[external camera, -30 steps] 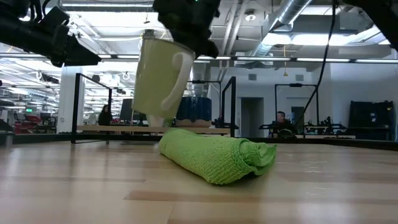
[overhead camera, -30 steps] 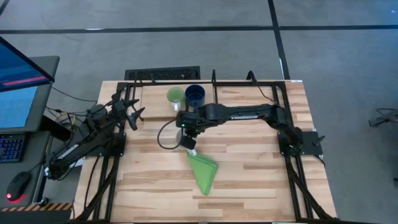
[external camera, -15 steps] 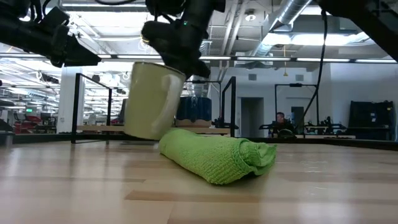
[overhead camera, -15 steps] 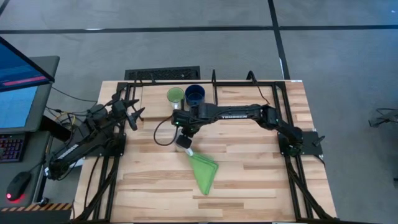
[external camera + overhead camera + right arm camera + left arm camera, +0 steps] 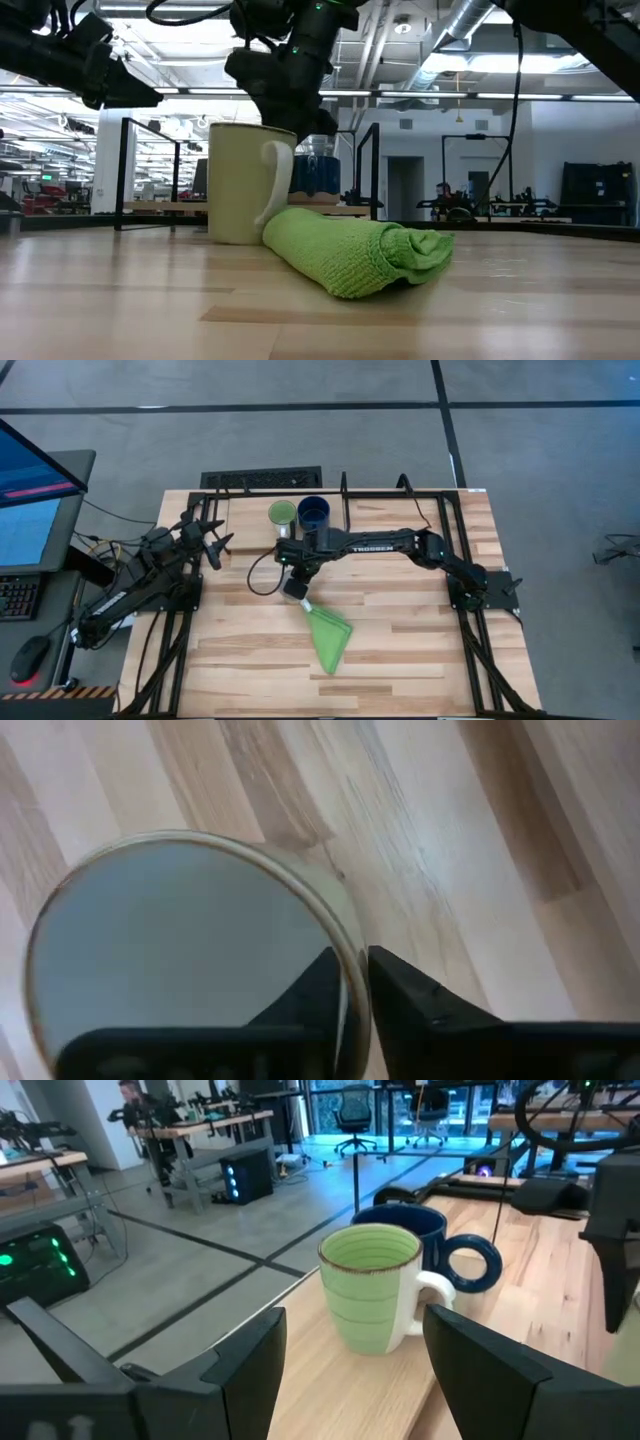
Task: Stack small to large cups/mugs on shelf
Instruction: Move the white mug to the center of the table, then put the white mug on the shelf
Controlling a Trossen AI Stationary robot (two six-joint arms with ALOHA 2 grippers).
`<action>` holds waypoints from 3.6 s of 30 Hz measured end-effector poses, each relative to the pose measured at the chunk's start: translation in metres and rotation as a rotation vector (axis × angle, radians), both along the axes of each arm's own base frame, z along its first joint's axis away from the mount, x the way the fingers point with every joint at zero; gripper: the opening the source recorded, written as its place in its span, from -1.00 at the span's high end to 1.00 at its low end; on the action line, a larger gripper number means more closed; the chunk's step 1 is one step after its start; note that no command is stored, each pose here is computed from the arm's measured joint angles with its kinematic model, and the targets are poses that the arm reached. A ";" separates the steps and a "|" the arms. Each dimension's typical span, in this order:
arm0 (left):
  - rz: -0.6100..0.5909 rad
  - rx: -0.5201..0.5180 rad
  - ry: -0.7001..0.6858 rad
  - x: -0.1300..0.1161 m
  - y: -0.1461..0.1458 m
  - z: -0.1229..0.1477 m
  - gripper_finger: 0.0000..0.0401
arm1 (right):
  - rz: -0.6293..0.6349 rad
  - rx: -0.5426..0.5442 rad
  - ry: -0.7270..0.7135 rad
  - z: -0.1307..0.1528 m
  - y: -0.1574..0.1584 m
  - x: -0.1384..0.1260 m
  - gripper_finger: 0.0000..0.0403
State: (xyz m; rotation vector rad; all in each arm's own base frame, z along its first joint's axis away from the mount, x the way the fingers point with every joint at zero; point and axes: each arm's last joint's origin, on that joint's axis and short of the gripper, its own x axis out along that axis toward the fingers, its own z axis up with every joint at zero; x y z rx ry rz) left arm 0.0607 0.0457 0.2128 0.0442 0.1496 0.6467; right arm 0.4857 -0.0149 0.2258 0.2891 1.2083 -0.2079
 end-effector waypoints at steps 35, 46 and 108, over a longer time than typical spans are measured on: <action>0.001 0.001 0.006 0.000 0.000 0.000 -0.14 | 0.162 -0.064 -0.050 0.061 0.011 -0.012 -0.32; -0.002 -0.003 0.007 0.000 0.000 -0.001 -0.14 | 0.132 -0.382 -0.262 0.162 0.011 -0.066 -0.32; -0.003 -0.008 0.004 0.001 0.001 0.000 -0.14 | -0.193 -0.857 -1.058 0.020 -0.039 -0.400 -0.32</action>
